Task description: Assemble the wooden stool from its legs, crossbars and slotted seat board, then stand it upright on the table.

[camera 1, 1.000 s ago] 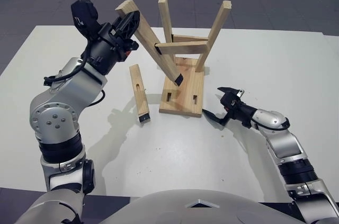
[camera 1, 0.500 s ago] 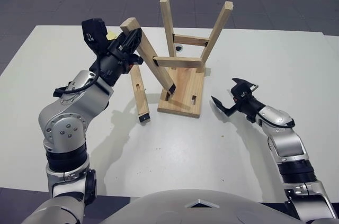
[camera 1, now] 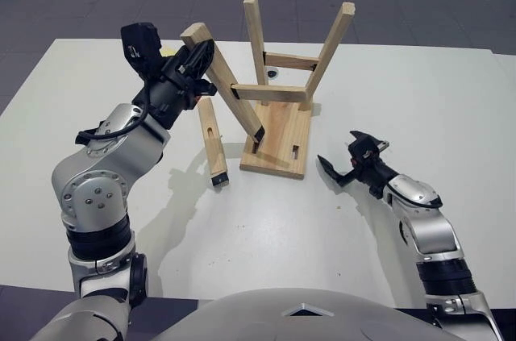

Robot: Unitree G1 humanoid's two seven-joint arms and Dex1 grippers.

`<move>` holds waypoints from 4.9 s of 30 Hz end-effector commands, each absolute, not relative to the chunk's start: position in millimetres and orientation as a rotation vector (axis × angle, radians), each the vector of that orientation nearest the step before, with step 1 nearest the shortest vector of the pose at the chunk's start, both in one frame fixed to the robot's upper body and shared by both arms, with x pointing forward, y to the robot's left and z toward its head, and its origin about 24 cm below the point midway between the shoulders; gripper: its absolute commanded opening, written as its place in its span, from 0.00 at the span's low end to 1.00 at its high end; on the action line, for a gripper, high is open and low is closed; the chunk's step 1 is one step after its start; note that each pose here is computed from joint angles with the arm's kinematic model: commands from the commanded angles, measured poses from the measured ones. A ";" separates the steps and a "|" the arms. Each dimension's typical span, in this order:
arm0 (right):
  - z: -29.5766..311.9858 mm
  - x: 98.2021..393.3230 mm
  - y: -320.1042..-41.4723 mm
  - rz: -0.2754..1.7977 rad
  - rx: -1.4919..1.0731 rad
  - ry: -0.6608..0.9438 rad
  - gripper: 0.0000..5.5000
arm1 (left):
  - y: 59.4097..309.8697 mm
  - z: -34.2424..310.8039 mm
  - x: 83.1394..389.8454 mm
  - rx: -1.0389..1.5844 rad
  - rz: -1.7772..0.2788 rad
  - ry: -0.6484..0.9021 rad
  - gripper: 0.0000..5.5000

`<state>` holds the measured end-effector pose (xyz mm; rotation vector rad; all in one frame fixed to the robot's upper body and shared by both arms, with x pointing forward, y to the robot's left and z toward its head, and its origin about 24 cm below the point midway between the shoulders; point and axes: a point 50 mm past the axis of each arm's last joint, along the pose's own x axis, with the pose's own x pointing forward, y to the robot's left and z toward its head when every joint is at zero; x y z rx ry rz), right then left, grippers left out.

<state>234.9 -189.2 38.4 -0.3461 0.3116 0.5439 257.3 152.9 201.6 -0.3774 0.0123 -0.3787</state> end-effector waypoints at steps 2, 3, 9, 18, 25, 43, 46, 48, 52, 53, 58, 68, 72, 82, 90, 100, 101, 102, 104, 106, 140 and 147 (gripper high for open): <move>36.9 231.3 -180.5 0.578 -0.343 0.322 0.98 | 151.6 206.0 255.8 -0.342 -0.394 0.014 0.19; 36.4 230.3 -179.7 0.581 -0.343 0.325 0.98 | 151.5 205.3 255.6 -0.337 -0.394 0.019 0.19; 36.5 222.6 -172.7 0.642 -0.358 0.334 0.98 | 152.4 205.8 256.0 -0.322 -0.389 0.020 0.19; 45.7 214.3 -173.9 0.716 -0.374 0.332 0.98 | 152.0 198.0 254.5 -0.320 -0.365 0.032 0.19; 51.1 217.6 -170.1 0.719 -0.352 0.307 0.98 | 153.3 195.4 254.4 -0.316 -0.353 0.025 0.19; 55.6 224.5 -163.3 0.687 -0.325 0.276 0.98 | 152.2 189.6 242.2 -0.334 -0.333 -0.009 0.19; 58.1 224.4 -161.6 0.687 -0.311 0.265 0.98 | 154.1 191.2 241.4 -0.317 -0.332 -0.022 0.19; 59.6 223.8 -161.4 0.685 -0.303 0.261 0.98 | 156.5 198.3 242.1 -0.325 -0.331 -0.064 0.19; 63.8 219.6 -158.5 0.712 -0.267 0.248 0.98 | 161.9 208.7 242.3 -0.345 -0.317 -0.130 0.19; 65.5 218.2 -157.2 0.723 -0.250 0.243 0.98 | 162.3 209.5 242.1 -0.347 -0.317 -0.135 0.19; 61.4 214.5 -151.3 0.777 -0.265 0.277 0.98 | 161.9 208.3 241.7 -0.322 -0.332 -0.124 0.19; 37.6 230.5 -146.3 0.732 -0.368 0.382 0.98 | 163.5 206.4 244.4 -0.310 -0.333 -0.114 0.19; 39.9 238.8 -145.9 0.701 -0.362 0.361 0.98 | 164.6 203.2 244.6 -0.298 -0.327 -0.102 0.19; 40.8 243.3 -140.5 0.697 -0.355 0.337 0.98 | 155.8 193.1 246.5 -0.338 -0.300 -0.089 0.19; 41.4 243.4 -131.7 0.729 -0.349 0.327 0.98 | 150.5 179.1 244.4 -0.332 -0.277 -0.070 0.19; 41.3 243.5 -133.9 0.730 -0.356 0.331 0.98 | 154.1 186.9 246.8 -0.323 -0.277 -0.129 0.19; 41.2 243.7 -133.2 0.730 -0.354 0.330 0.98 | 154.4 185.8 247.3 -0.320 -0.275 -0.126 0.19; 41.1 243.9 -132.7 0.730 -0.353 0.329 0.98 | 154.6 184.9 247.9 -0.316 -0.274 -0.124 0.19; 40.9 244.0 -132.0 0.730 -0.351 0.327 0.98 | 154.8 182.5 249.6 -0.311 -0.274 -0.117 0.19; 40.7 244.4 -130.8 0.733 -0.352 0.326 0.98 | 156.9 176.2 251.5 -0.315 -0.262 -0.096 0.19; 80.4 291.1 -119.0 0.439 -0.333 0.178 0.98 | 130.1 107.0 249.4 -0.125 -0.321 0.318 0.19; 68.2 300.5 -111.7 0.411 -0.355 0.235 0.98 | 130.6 86.0 238.8 -0.104 -0.324 0.414 0.19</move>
